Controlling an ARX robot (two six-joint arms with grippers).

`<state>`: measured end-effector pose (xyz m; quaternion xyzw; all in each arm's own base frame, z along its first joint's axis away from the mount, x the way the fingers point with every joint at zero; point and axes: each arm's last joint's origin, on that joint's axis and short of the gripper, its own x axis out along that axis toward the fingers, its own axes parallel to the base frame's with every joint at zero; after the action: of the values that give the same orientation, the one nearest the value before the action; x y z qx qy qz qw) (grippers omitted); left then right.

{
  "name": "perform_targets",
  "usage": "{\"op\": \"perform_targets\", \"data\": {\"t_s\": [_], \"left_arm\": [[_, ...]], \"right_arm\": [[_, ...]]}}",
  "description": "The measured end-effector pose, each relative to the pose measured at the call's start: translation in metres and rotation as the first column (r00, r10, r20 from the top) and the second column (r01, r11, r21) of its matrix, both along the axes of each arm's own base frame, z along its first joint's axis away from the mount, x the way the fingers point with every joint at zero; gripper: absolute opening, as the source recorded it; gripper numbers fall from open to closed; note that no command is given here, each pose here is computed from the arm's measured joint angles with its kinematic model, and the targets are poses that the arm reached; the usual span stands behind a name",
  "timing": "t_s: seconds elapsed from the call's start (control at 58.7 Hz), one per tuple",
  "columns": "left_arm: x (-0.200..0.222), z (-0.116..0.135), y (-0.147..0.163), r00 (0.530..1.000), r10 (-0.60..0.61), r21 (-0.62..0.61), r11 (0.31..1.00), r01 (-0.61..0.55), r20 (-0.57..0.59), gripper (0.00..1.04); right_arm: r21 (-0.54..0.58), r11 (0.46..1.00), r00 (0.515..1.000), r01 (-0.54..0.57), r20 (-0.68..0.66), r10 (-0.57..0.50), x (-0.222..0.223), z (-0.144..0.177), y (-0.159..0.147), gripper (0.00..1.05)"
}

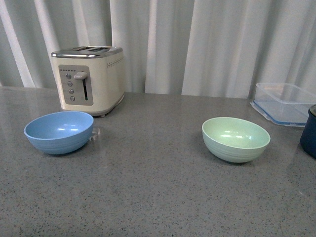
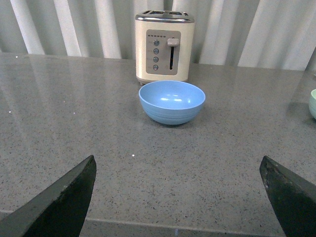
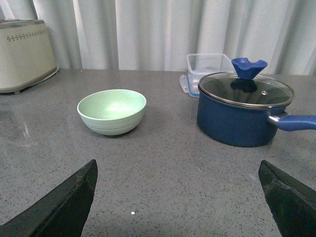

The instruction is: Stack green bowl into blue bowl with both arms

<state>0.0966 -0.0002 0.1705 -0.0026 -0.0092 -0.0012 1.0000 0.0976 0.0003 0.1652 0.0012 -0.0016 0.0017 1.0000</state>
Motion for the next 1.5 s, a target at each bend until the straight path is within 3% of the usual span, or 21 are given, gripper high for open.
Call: {"op": "perform_targets", "data": {"t_s": [0.545,0.664,0.749,0.97,1.141,1.311,1.498], "left_arm": [[0.0,0.0,0.0,1.0,0.0,0.0,1.0,0.0,0.0,0.98],[0.003,-0.006,0.0,0.987,0.14,0.027,0.99,-0.138,-0.082,0.98],[0.006,-0.002,0.0,0.983,0.147,0.036,0.989,-0.144,-0.106,0.98],[0.041,0.056,0.014,0.97,0.173,-0.014,0.984,-0.178,-0.17,0.98],[0.086,0.096,0.03,0.952,0.141,-0.156,0.97,-0.189,-0.271,0.98],[0.138,0.124,0.039,0.928,0.094,-0.242,0.951,-0.19,-0.359,0.98],[0.195,0.135,0.046,0.893,0.062,-0.275,0.94,-0.203,-0.447,0.98]], "right_arm": [[0.0,1.0,1.0,0.0,0.0,0.0,0.0,0.0,0.0,0.95],[0.0,1.0,1.0,0.0,0.0,0.0,0.0,0.0,0.0,0.95],[0.0,1.0,1.0,0.0,0.0,0.0,0.0,0.0,0.0,0.95],[0.0,1.0,1.0,0.0,0.0,0.0,0.0,0.0,0.0,0.95],[0.0,1.0,1.0,0.0,0.0,0.0,0.0,0.0,0.0,0.95],[0.0,1.0,1.0,0.0,0.0,0.0,0.0,0.0,0.0,0.95],[0.0,1.0,1.0,0.0,0.0,0.0,0.0,0.0,0.0,0.95]]}}
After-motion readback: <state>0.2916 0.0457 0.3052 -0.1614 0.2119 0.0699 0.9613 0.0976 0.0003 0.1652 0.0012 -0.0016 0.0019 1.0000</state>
